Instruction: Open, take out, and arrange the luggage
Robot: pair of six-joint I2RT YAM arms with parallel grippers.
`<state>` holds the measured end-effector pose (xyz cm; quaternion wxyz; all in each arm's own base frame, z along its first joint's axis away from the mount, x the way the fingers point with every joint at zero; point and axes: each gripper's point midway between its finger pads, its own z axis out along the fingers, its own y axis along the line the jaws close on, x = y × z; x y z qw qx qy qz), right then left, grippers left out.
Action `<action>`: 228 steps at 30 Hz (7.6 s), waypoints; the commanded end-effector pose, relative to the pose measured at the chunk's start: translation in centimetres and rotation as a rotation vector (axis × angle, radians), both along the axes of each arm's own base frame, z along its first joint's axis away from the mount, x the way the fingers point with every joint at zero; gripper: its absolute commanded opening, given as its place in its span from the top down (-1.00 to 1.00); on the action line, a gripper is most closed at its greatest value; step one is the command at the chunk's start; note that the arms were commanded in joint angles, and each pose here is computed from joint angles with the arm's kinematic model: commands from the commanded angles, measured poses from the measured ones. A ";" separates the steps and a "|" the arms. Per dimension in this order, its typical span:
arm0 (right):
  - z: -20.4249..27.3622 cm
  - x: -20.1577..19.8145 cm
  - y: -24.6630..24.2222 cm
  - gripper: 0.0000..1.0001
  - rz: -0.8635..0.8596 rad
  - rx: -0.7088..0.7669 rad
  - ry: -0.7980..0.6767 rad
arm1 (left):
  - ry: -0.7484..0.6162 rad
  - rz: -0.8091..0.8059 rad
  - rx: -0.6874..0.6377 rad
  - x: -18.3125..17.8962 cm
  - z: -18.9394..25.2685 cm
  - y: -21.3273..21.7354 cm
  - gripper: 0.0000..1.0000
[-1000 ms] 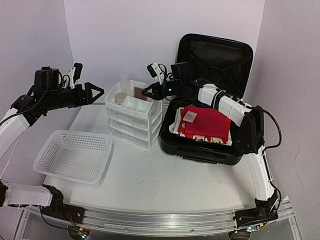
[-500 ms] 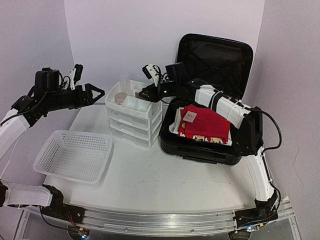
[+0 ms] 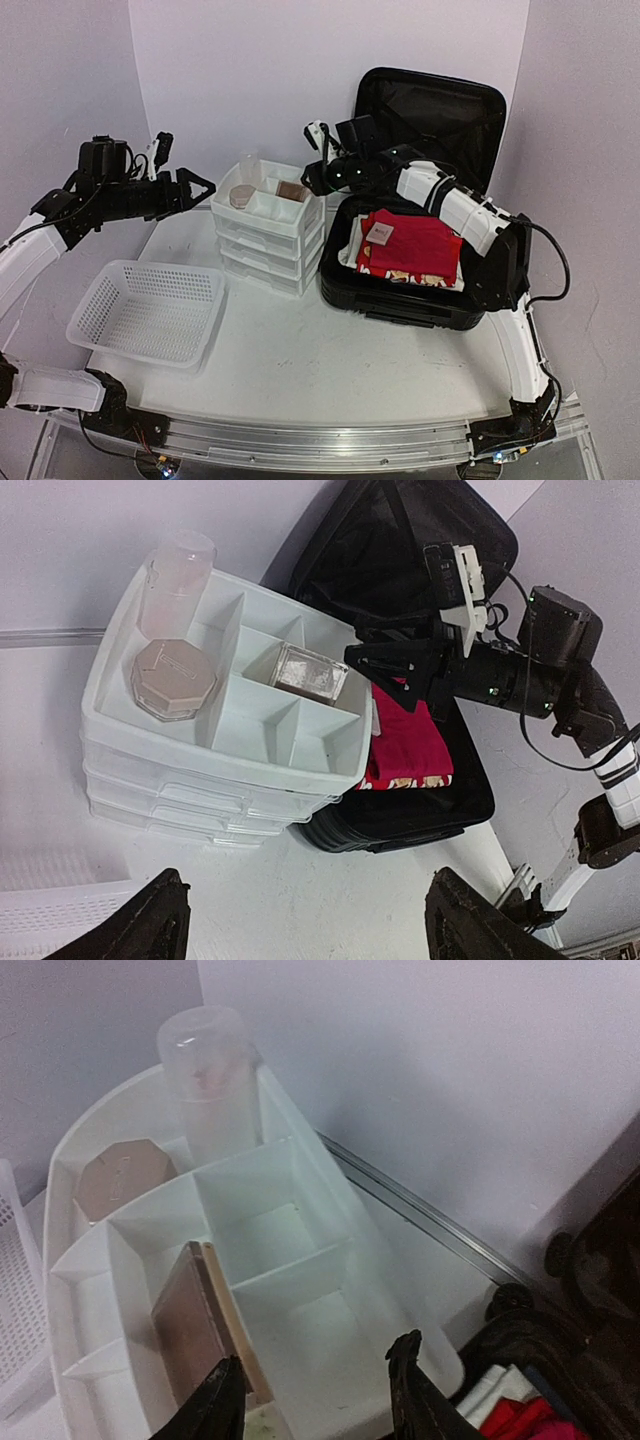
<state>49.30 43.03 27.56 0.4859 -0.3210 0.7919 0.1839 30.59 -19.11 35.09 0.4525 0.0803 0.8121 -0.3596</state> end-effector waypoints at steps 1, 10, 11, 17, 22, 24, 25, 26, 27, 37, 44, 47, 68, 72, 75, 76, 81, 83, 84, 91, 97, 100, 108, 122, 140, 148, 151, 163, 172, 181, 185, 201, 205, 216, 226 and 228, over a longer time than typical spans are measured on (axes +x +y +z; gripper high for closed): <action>5.5 -0.7 -2.9 -0.05 -0.085 0.011 -0.058 | -0.069 -0.023 -0.050 0.1 2.8 -0.5 -0.63; 4.5 -4.6 -10.0 -0.96 -0.174 0.124 0.172 | -0.060 -0.016 -0.048 0.4 2.4 -0.6 -0.63; 2.9 -4.6 -11.0 -0.97 -0.203 0.125 0.222 | -0.055 -0.018 -0.050 0.6 2.3 -0.7 -0.63; -3.2 -4.8 -14.8 -0.96 -0.296 0.023 0.295 | -0.021 -0.040 -0.075 1.4 1.5 -1.6 -0.63; -6.6 -4.2 -15.7 -0.97 -0.229 -0.114 0.297 | -0.006 -0.052 -0.091 1.4 1.4 -1.9 -0.63; -8.0 -3.7 -16.1 -0.97 -0.188 -0.214 0.265 | -0.006 -0.049 -0.094 1.3 1.4 -1.8 -0.63; -8.7 -3.5 -16.2 -0.96 -0.176 -0.257 0.265 | -0.006 -0.046 -0.095 1.2 1.5 -1.8 -0.63; -9.3 -3.2 -16.3 -0.96 -0.158 -0.291 0.269 | -0.004 -0.044 -0.097 1.2 1.4 -1.7 -0.63; -10.0 -2.8 -16.5 -0.97 -0.165 -0.320 0.287 | 0.000 -0.044 -0.098 1.3 1.4 -1.8 -0.63; -13.0 1.4 -18.3 -0.96 -0.683 -0.164 0.398 | 0.028 -0.047 -0.117 1.8 0.8 -2.3 -0.63; -14.3 3.0 -18.4 -0.97 -0.808 -0.179 0.350 | 0.020 -0.061 -0.116 1.5 1.0 -2.3 -0.63; -14.4 3.5 -17.5 -0.97 -0.808 -0.190 0.324 | 0.021 -0.058 -0.113 1.5 0.8 -2.3 -0.63; -13.9 3.6 -17.5 -0.82 -0.828 -0.312 0.241 | 0.023 -0.071 -0.111 1.3 0.4 -2.3 -0.63; -13.0 2.6 -18.8 -0.82 -0.847 -0.344 0.228 | 0.020 -0.071 -0.112 1.2 0.5 -2.3 -0.63; -12.7 1.7 -19.3 -0.81 -0.847 -0.324 0.257 | 0.022 -0.071 -0.114 1.2 0.5 -2.3 -0.63; -12.8 1.6 -19.6 -0.80 -0.849 -0.306 0.277 | 0.024 -0.071 -0.116 1.2 0.5 -2.3 -0.63; -14.0 1.3 -19.0 -0.68 -0.833 -0.236 0.335 | 0.036 -0.090 -0.130 1.3 0.5 -2.8 -0.63; -14.1 1.4 -18.8 -0.63 -0.830 -0.232 0.338 | 0.032 -0.092 -0.135 1.2 0.7 -2.8 -0.63; -14.1 1.3 -18.8 -0.58 -0.828 -0.234 0.339 | 0.029 -0.092 -0.137 1.2 0.8 -2.8 -0.63; -13.8 1.5 -18.2 -0.30 -0.810 -0.203 0.342 | 0.021 -0.085 -0.137 0.8 1.0 -2.5 -0.63; -13.3 1.5 -18.0 -0.30 -0.803 -0.180 0.347 | 0.024 -0.087 -0.138 1.0 1.0 -2.6 -0.63; -12.8 1.5 -17.9 -0.29 -0.798 -0.167 0.345 | 0.025 -0.088 -0.137 1.0 0.9 -2.6 -0.63; -12.9 1.6 -17.7 -0.60 -0.794 -0.142 0.361 | 0.025 -0.089 -0.138 0.9 0.9 -2.6 -0.63; -13.0 1.5 -17.6 -0.19 -0.806 -0.077 0.403 | 0.020 -0.090 -0.142 0.6 1.1 -2.5 -0.63; -4.9 -1.6 -15.0 0.01 -0.459 0.082 0.293 | 0.063 -0.139 -0.182 1.1 1.1 -3.8 -0.64; -0.7 -12.4 -10.9 0.00 0.118 0.084 0.146 | 0.142 -0.317 -0.256 0.2 1.5 -9.9 -0.60; 0.8 -15.5 -10.2 0.00 0.189 0.064 0.066 | 0.166 -0.396 -0.247 -0.9 1.3 -14.1 -0.60; 3.2 -18.9 -6.8 0.02 0.189 0.189 -0.031 | 0.200 -0.421 -0.304 -1.3 0.4 -21.7 -0.41; 3.1 -19.1 -5.8 0.03 0.168 0.176 -0.065 | 0.230 -0.398 -0.315 -0.8 -0.3 -22.0 0.20; 1.8 -19.6 -4.6 0.05 0.154 0.083 -0.102 | 0.203 -0.411 -0.302 -1.1 -0.2 -21.8 0.73; 1.7 -19.4 -4.4 -0.08 0.137 0.088 -0.082 | 0.174 -0.427 -0.284 -1.3 -0.2 -21.8 0.99; 6.9 -23.0 -9.7 -0.86 0.597 0.501 0.631 | -0.149 -0.873 -0.171 -6.9 1.3 -21.1 0.91; 8.4 -24.0 -9.4 -0.64 0.690 0.537 0.700 | -0.143 -0.947 -0.185 -8.1 1.3 -21.2 0.91; 7.7 -24.1 -6.4 -0.08 0.768 0.519 0.743 | -0.110 -0.990 -0.202 -8.7 1.2 -21.3 0.91; 7.1 -25.1 -4.8 0.25 0.842 0.508 0.790 | -0.106 -0.994 -0.204 -8.8 1.4 -21.2 0.92; 7.0 -25.3 -4.7 0.35 0.848 0.506 0.789 | -0.108 -0.989 -0.203 -8.8 1.4 -21.2 0.92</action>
